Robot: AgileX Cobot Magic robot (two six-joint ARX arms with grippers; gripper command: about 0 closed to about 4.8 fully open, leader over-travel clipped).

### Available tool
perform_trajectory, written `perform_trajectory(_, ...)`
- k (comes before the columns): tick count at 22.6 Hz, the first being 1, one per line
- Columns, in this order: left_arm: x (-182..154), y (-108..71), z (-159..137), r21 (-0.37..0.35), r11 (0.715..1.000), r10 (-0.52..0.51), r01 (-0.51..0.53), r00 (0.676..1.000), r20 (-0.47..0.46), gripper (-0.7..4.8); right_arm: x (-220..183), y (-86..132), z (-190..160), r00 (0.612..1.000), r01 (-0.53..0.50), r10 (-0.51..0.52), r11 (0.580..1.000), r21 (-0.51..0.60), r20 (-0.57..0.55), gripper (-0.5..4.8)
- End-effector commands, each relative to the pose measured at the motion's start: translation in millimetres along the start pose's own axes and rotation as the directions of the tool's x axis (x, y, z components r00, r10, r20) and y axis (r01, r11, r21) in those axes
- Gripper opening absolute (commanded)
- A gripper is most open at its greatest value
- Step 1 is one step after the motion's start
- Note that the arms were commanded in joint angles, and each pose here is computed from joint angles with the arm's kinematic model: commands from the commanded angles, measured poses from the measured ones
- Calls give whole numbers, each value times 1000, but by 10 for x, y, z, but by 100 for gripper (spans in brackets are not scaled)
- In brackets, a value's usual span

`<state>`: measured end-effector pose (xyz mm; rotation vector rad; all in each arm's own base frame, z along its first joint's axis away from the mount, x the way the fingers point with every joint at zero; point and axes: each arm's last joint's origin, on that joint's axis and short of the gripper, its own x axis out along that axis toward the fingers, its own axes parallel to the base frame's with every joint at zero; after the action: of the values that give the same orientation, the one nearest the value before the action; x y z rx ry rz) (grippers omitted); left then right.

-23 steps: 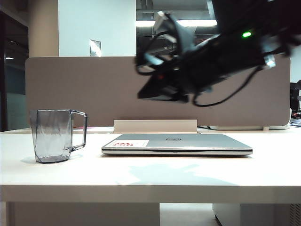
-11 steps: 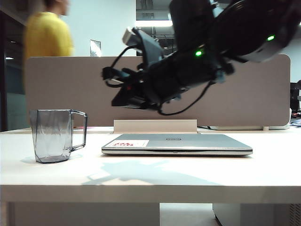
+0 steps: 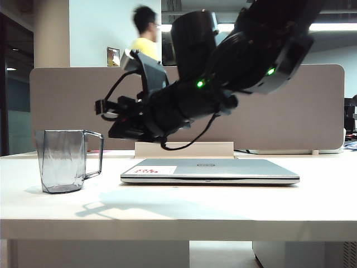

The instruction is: Pick up the water cup and place it on the side of the laptop close to you.

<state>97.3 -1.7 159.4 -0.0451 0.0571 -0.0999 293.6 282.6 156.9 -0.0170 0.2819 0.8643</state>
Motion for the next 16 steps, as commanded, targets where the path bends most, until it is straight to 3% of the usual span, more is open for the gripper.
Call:
perform_trajectory(1, -2, -2, 20, 2, 1000, -1, 1, 1000, 13, -3, 108, -8, 14, 1000, 23, -23, 1000, -1, 12, 160)
perform_trajectory(9, -2, -2, 21, 2, 1000, -1, 1, 1000, 14, -3, 295, -37, -14, 998, 55, -55, 998, 34, 2, 165)
perform_trajectory(13, -2, -2, 21, 2, 1000, -2, 2, 1000, 14, -3, 367, -30, -26, 998, 64, -64, 997, 33, 4, 216)
perform_trajectory(16, -2, -2, 22, 2, 1000, -1, 1, 1000, 15, -3, 411, -24, -24, 998, 66, -66, 997, 33, 8, 222)
